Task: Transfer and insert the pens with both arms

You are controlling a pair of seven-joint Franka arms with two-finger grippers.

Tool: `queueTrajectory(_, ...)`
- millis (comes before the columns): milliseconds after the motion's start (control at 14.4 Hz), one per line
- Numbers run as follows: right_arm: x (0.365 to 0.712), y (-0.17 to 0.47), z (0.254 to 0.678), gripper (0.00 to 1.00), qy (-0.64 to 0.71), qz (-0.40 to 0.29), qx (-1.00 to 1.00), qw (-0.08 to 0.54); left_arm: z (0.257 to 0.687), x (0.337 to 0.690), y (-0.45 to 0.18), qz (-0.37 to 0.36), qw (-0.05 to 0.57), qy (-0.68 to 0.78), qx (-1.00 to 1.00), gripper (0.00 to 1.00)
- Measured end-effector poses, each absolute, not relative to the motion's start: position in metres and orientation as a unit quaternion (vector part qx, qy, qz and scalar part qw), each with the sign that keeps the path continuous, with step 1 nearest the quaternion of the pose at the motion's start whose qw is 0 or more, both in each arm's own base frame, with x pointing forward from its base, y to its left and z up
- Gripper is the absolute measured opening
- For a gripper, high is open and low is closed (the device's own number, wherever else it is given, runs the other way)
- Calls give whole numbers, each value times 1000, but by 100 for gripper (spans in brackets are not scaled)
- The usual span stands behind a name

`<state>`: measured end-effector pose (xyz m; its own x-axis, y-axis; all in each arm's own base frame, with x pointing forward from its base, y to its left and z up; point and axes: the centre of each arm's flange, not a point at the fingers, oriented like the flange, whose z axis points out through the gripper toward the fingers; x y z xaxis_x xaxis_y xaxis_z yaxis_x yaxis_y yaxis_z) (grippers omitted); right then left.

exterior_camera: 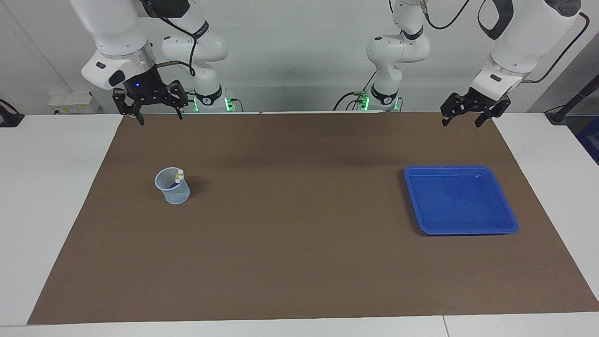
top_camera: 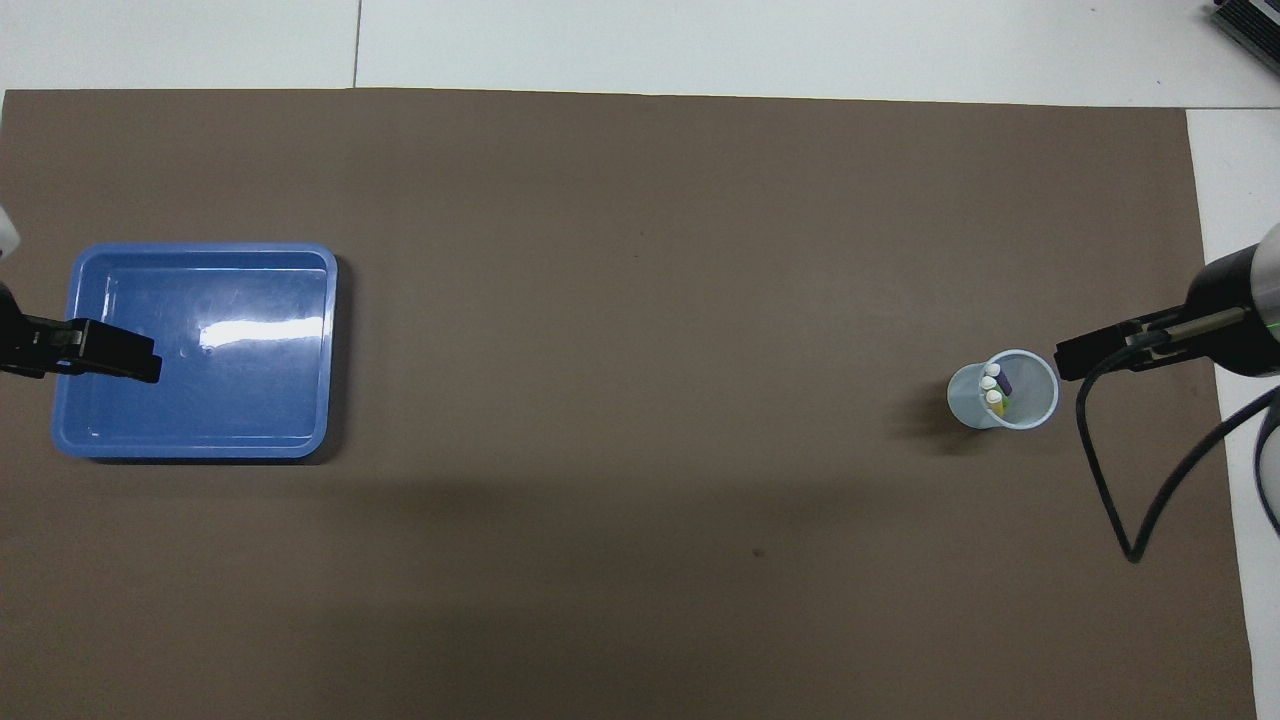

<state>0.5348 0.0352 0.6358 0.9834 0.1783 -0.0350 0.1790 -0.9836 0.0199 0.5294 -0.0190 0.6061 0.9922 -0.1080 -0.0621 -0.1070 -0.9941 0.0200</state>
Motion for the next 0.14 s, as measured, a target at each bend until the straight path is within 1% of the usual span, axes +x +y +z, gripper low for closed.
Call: queueTrajectory(139, 535, 30, 636, 100, 85, -17, 996, 11, 606, 529, -19, -32, 8, -54, 998, 100)
